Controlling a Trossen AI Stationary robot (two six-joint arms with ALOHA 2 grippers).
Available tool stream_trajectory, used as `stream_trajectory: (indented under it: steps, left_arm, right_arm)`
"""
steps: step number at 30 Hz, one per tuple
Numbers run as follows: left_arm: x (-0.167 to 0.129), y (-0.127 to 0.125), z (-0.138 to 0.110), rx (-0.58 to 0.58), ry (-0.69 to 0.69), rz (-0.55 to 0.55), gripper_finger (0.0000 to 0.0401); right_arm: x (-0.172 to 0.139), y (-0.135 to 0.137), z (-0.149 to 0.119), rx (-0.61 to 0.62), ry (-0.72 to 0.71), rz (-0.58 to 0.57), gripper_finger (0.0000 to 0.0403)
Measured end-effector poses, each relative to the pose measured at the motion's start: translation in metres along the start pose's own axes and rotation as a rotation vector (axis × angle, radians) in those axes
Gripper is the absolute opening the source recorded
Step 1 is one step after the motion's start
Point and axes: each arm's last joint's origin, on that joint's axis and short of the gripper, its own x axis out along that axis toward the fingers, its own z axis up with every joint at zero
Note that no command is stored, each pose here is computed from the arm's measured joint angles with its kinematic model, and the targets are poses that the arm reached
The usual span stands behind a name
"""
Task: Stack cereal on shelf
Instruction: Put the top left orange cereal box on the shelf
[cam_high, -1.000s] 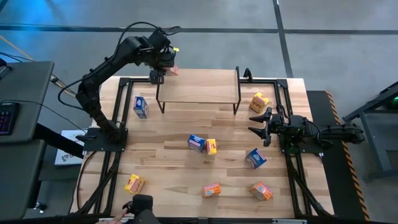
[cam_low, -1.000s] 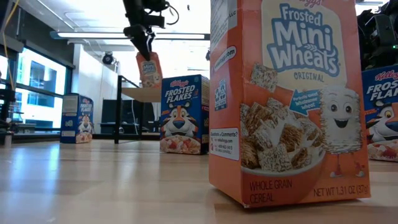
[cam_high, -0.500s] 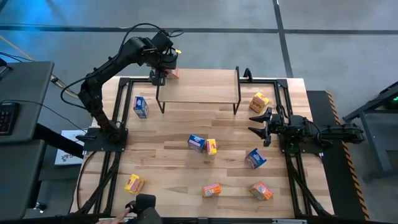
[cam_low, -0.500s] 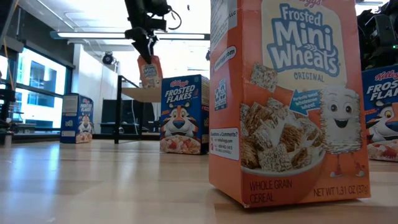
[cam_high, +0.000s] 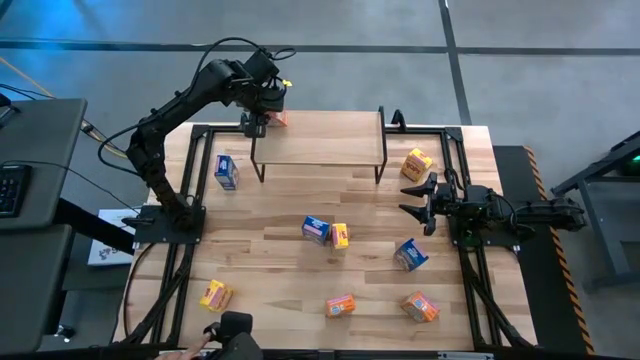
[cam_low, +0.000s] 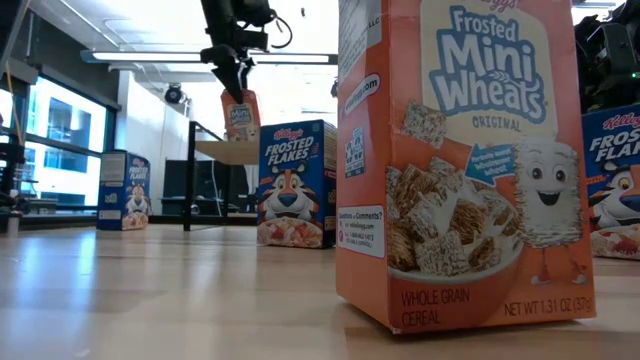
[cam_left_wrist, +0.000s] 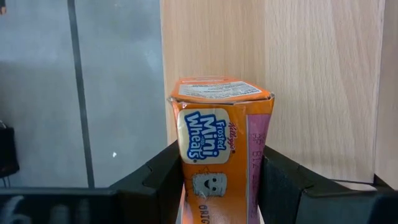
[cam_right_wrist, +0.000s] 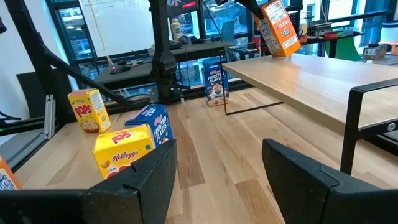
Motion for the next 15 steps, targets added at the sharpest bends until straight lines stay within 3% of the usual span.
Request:
stream_trajectory:
  steps: [8,15]
  left_arm:
    - [0.0004,0.0002,0.0007,0.003,-0.007,0.000,0.0161]
    - [0.0006,0.0007,0.0009,-0.013,-0.009,0.005,0.0204]
  right_arm:
    - [0.0000,0.0000,0.0000,0.000,0.000,0.000,0.0229]
    - [0.0000,0.0000,0.0000,0.000,0.000,0.000,0.0229]
